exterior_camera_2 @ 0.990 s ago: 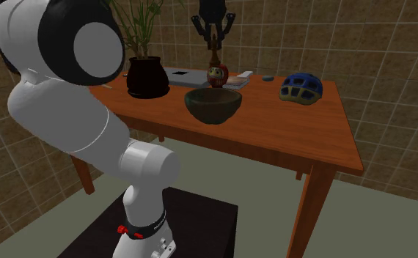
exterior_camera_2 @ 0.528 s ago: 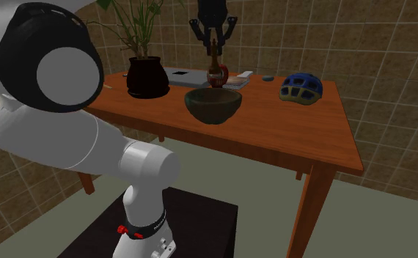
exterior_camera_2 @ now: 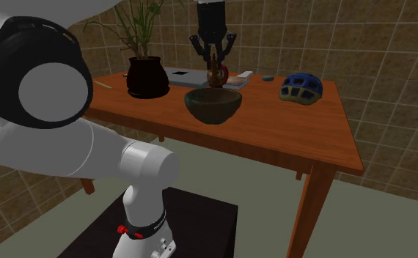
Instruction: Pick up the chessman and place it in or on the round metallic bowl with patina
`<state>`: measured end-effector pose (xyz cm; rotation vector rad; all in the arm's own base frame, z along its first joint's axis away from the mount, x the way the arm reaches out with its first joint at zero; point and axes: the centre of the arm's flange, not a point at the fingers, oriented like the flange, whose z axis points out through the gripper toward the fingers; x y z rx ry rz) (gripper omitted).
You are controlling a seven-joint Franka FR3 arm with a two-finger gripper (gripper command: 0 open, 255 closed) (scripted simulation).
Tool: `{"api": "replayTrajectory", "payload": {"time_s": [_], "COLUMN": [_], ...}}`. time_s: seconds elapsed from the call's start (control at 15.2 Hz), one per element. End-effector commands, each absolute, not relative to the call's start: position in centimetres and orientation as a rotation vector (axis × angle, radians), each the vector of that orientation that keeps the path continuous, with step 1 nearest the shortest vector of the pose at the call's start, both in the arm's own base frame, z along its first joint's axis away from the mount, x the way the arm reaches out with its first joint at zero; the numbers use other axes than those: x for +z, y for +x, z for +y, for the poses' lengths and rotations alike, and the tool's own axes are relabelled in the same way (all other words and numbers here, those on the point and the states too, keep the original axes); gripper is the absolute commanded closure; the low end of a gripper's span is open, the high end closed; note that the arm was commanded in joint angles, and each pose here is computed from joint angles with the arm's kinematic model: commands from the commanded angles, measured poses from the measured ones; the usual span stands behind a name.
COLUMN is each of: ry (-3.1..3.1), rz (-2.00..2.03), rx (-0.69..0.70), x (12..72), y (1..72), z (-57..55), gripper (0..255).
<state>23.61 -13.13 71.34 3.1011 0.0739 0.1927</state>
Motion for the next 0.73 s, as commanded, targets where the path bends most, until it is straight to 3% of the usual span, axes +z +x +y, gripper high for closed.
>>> {"api": "replayTrajectory", "payload": {"time_s": [0.0, 0.66], "ry": [3.101, 3.101], "rz": [0.074, 0.074], "rx": [0.193, 0.193], "x": [70.2, 68.3], "y": [23.6, 23.6], "z": [-13.2, -13.2], "gripper": [255, 255]}}
